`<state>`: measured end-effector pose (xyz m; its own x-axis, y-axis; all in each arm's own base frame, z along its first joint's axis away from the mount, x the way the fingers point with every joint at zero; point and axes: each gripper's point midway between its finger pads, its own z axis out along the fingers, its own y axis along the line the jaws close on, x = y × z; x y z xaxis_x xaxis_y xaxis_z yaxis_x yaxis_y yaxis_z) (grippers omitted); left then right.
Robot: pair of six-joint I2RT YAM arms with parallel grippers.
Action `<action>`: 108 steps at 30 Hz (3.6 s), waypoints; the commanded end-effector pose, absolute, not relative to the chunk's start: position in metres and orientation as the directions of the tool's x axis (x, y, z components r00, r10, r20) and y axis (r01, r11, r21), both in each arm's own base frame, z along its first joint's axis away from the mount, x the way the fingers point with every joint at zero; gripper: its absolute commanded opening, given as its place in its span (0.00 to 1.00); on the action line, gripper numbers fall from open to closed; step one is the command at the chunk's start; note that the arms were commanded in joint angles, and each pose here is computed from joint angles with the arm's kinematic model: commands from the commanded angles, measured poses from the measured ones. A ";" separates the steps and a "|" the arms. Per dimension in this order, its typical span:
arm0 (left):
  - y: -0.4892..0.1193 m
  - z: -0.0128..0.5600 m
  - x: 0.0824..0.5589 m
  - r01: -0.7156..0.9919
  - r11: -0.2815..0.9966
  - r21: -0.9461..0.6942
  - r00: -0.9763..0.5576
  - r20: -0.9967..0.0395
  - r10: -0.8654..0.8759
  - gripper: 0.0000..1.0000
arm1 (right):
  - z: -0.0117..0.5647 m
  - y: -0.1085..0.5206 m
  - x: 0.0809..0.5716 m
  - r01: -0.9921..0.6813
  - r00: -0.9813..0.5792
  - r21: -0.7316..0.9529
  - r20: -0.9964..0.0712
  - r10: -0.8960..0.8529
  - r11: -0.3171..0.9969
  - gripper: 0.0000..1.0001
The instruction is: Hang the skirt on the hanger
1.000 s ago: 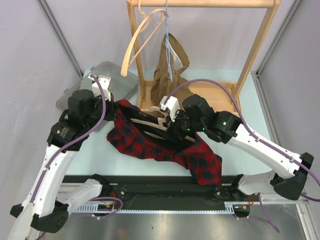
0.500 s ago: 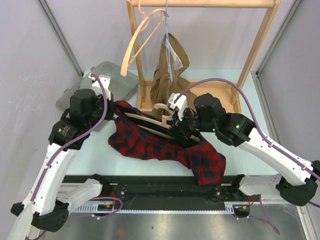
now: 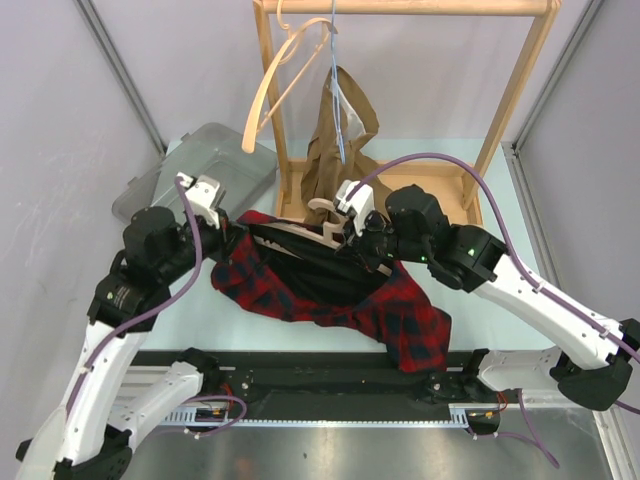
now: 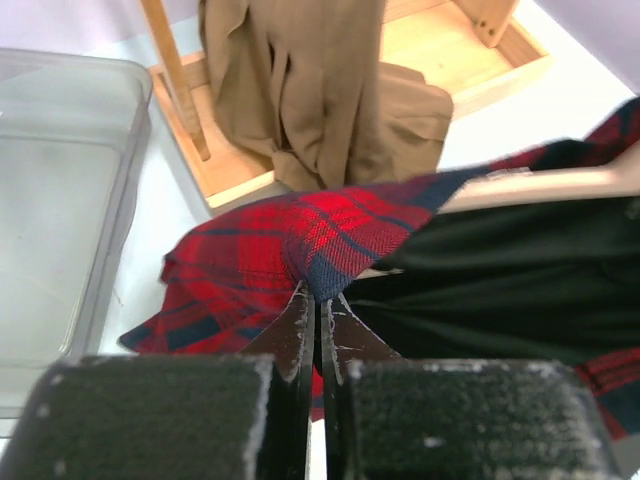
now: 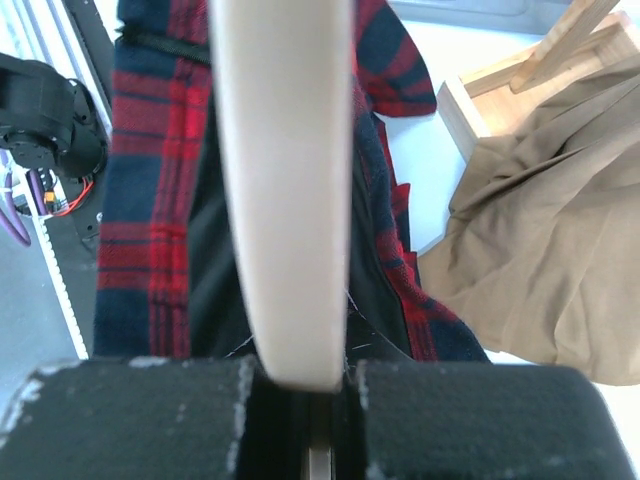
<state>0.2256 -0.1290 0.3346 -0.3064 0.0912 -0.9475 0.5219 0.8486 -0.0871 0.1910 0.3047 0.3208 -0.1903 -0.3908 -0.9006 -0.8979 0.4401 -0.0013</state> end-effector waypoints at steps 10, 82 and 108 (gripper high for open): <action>-0.119 0.337 0.212 0.522 0.852 -0.043 -0.228 -0.969 0.091 0.07 | 0.373 0.283 0.206 -0.841 -0.106 -0.048 -0.962 -0.251 0.539 0.00; -0.123 0.347 0.284 0.357 0.928 -0.110 -0.215 -0.976 -0.033 1.00 | 0.520 0.058 0.189 -0.297 0.115 -0.124 -0.989 -0.094 0.947 0.00; -0.143 0.334 0.299 0.421 0.898 -0.125 -0.250 -0.968 -0.018 1.00 | 0.552 -0.032 0.174 0.152 0.166 0.064 -0.985 0.038 0.986 0.00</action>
